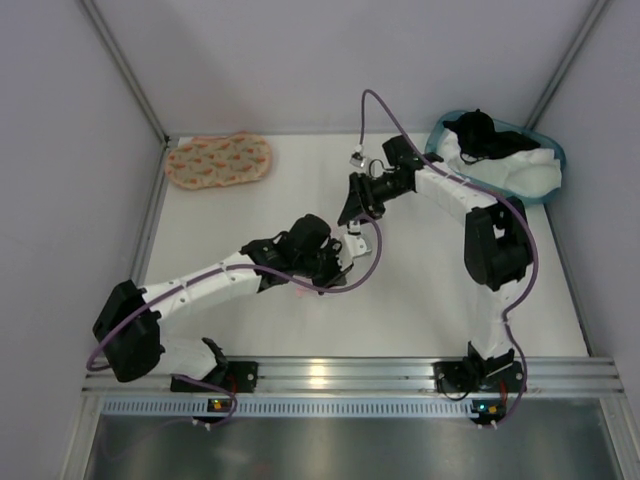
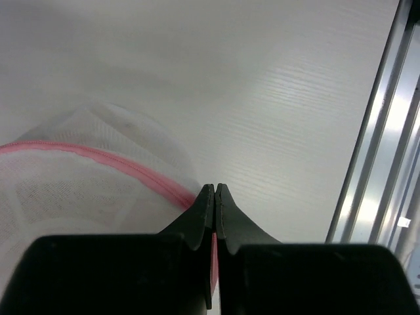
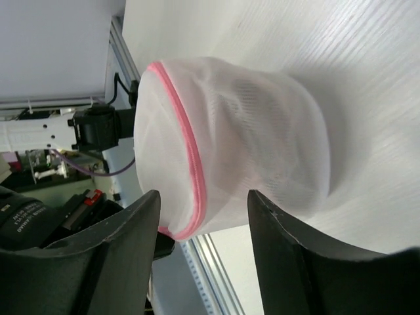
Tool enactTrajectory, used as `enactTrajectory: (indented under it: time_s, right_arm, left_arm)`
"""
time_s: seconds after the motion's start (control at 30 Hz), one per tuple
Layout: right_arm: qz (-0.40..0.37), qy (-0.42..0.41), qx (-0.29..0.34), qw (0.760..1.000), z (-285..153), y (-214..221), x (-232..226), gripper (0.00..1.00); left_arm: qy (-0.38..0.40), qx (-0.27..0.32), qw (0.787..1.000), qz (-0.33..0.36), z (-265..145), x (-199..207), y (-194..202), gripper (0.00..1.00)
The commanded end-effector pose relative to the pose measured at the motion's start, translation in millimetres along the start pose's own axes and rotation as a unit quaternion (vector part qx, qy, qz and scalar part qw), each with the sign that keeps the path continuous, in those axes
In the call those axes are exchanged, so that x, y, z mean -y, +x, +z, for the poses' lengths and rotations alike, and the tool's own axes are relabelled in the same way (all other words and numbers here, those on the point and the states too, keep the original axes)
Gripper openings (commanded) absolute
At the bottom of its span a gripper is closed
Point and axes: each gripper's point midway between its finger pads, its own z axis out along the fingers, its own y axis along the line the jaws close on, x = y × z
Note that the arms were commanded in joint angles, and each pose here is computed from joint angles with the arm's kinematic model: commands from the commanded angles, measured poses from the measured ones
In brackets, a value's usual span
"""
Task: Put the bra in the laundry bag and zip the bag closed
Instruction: Zip the laundry bag at the center of the board.
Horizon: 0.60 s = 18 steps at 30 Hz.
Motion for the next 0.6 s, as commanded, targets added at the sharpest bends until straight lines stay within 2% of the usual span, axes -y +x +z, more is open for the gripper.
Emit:
enactTrajectory:
  time_s: [0.0, 0.2, 0.37, 0.57]
  right_arm:
    - [-0.057, -0.001, 0.057, 0.997, -28, -25, -24, 0.57]
    - [-0.036, 0.005, 0.068, 0.997, -54, 5, -26, 0.58]
    - [0.015, -0.037, 0.053, 0.998, -40, 42, -30, 0.54]
    - [0.030, -0.065, 0.034, 0.997, -22, 47, -37, 0.52]
  left_arm:
    - [-0.007, 0.008, 0.998, -0.066, 5, 0, -16, 0.00]
    - [-0.061, 0.046, 0.995, -0.059, 10, -29, -50, 0.00]
    - [-0.072, 0.070, 0.993, -0.057, 16, -46, -83, 0.00]
    - [-0.063, 0.076, 0.994, -0.053, 25, -50, -94, 0.00]
